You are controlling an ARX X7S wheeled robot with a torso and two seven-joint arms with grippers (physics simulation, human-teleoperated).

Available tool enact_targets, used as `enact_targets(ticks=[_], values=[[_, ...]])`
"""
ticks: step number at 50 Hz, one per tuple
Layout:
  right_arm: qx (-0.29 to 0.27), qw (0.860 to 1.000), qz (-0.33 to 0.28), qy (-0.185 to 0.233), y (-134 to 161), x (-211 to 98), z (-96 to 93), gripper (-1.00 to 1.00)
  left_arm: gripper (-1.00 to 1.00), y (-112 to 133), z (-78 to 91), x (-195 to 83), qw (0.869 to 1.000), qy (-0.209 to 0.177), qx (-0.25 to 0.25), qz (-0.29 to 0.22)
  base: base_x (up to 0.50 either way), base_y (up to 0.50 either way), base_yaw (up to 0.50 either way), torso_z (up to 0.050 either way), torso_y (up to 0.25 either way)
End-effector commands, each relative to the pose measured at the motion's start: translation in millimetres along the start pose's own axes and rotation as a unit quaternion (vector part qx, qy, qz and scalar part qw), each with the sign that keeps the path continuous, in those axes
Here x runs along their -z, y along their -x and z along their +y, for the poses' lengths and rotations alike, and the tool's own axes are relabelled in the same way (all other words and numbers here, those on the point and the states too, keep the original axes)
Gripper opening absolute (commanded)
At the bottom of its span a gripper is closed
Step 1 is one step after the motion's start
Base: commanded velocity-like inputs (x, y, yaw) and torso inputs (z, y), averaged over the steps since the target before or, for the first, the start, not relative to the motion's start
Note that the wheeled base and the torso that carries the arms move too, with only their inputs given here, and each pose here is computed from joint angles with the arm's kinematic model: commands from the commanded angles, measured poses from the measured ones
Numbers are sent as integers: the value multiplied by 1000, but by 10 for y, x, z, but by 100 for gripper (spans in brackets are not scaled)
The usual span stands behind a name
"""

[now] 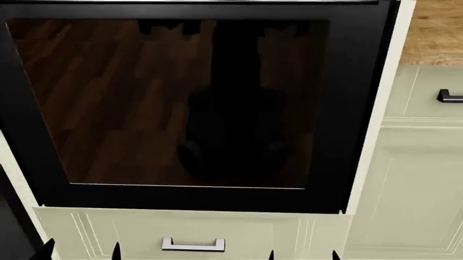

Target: Close the microwave door

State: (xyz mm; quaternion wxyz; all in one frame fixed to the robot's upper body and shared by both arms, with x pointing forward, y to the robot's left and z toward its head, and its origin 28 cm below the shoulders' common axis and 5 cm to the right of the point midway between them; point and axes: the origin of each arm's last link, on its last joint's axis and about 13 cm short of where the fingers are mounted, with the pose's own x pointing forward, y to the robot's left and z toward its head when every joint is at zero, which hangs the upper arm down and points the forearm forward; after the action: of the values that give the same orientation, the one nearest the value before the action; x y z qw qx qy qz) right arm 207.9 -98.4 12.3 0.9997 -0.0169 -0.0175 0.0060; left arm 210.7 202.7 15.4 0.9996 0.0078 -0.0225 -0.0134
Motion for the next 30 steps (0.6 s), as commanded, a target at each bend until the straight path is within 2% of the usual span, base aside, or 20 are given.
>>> enact_targets(ticks=[1,30], values=[[0,1000,-2,5,1,6,4,100,100,-5,0,-9,1000,-1,0,-1,0,500,0,0,0],[3,1000,-2,11,17,2,-1,100,100,-6,-2,-10,1000,-2,0,-2,0,500,0,0,0]])
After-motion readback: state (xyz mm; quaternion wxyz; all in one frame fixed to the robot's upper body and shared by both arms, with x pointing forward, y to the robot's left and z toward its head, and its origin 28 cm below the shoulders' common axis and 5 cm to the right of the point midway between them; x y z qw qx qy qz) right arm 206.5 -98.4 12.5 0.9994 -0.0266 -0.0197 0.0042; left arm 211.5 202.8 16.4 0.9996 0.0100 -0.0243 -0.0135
